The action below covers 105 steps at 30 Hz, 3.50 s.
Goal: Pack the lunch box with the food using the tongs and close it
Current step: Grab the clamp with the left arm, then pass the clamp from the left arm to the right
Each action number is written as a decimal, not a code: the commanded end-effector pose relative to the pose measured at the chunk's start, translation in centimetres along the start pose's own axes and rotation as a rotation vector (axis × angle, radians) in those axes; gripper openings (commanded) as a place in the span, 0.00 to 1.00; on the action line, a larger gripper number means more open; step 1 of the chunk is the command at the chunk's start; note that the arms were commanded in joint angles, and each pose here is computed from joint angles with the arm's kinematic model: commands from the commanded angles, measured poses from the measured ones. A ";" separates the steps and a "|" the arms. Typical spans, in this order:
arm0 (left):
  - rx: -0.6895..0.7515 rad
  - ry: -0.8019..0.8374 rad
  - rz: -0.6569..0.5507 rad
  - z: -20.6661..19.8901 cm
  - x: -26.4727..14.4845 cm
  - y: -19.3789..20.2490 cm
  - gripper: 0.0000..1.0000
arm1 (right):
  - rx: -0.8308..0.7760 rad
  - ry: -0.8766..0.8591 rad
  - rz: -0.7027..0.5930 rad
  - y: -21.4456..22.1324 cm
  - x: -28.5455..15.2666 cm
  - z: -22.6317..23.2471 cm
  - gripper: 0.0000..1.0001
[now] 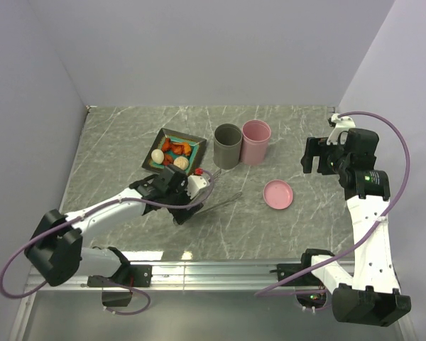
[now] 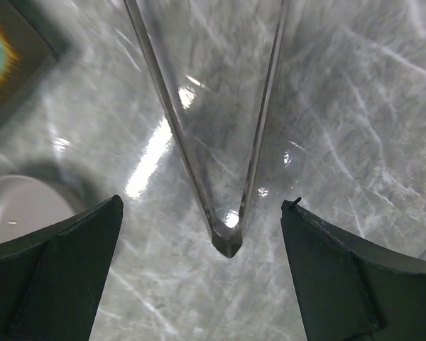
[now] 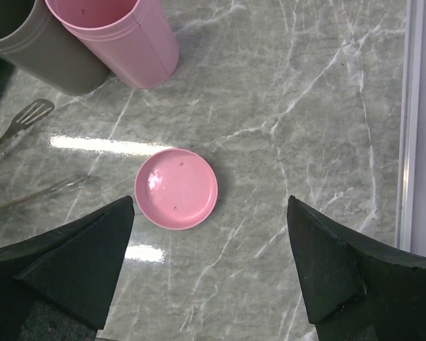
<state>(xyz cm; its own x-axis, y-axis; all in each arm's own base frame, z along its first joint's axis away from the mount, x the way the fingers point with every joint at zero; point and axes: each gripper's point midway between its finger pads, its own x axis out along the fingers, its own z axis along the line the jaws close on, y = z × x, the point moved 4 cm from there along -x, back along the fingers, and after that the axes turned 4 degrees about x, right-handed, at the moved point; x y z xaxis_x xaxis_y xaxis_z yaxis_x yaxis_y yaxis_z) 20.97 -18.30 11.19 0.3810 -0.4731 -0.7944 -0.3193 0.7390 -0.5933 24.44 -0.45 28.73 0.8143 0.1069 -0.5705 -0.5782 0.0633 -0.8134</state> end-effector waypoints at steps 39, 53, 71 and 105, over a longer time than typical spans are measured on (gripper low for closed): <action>-0.090 0.058 0.088 -1.0 9.5 -1.1 0.99 | -0.033 0.008 -0.008 0.0 -0.8 -0.1 0.94; -0.059 0.091 0.139 -1.3 8.0 -0.5 0.93 | -0.036 -0.009 -0.008 -0.3 -1.0 0.1 0.94; -0.033 0.177 0.142 -2.5 7.1 -0.1 0.69 | -0.029 -0.027 -0.017 -0.3 -1.0 0.4 0.93; -0.140 0.500 -0.248 -2.3 -8.4 -11.7 0.52 | -0.687 -0.471 -0.399 -2.6 -5.4 10.5 1.00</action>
<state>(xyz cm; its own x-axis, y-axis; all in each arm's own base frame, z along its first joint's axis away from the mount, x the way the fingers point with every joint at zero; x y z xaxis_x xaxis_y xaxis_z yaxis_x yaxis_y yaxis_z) 19.92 -23.35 20.88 0.0419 -0.7391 -0.6722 -0.4168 0.5986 -0.6841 20.97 7.90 33.48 0.7525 0.5690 -0.3318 -0.1448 -0.3485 -0.9261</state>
